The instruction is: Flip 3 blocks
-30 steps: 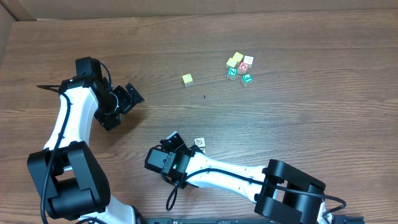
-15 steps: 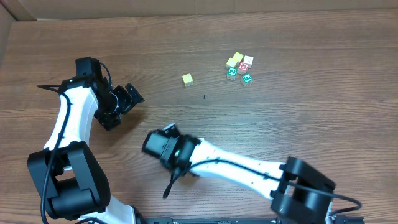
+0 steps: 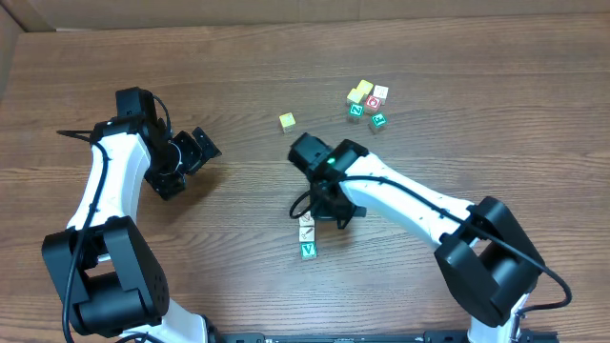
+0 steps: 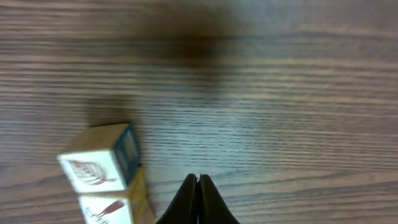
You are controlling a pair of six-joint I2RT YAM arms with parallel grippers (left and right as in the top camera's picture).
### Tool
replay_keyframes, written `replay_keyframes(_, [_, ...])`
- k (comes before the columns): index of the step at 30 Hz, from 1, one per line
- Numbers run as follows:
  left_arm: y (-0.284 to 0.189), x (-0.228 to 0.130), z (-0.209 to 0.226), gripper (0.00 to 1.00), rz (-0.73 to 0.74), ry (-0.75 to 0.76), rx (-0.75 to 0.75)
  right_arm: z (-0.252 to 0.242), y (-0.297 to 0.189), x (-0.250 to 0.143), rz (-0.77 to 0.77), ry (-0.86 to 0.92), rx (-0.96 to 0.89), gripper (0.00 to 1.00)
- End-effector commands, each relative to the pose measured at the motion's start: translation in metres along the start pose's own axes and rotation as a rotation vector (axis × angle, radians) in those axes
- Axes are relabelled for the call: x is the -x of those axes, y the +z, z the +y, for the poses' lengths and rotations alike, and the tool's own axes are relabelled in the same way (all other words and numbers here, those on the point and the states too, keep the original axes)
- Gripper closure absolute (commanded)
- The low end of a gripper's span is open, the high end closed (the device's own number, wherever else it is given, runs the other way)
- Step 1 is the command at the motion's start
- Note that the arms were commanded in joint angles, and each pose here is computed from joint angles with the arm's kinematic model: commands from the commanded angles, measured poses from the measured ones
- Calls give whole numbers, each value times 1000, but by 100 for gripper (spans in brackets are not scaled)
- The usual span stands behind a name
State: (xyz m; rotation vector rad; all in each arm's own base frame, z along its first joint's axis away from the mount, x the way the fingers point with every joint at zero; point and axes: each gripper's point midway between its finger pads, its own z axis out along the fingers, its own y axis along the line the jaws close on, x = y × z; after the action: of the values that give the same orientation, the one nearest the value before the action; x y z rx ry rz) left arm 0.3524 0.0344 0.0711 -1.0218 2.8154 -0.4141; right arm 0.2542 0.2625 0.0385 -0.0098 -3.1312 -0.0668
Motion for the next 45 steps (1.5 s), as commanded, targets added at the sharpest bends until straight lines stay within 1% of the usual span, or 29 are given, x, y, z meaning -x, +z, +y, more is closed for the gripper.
replay_keyframes(1, [-2,4,0,0,-12,2,4,8,2,-9,48,26,90,96])
replay_keyframes(6, [-2,4,0,0,-12,2,4,20,6,-3,25,43,149,96])
replay_keyframes(12, [-2,4,0,0,-12,2,4,28,5,-7,45,36,188,96])
replay_keyframes(25, [-2,4,0,0,-12,2,4,37,5,-18,50,-2,189,96])
replay_keyframes(45, [-2,4,0,0,-12,2,4,39,5,-20,54,-8,188,96])
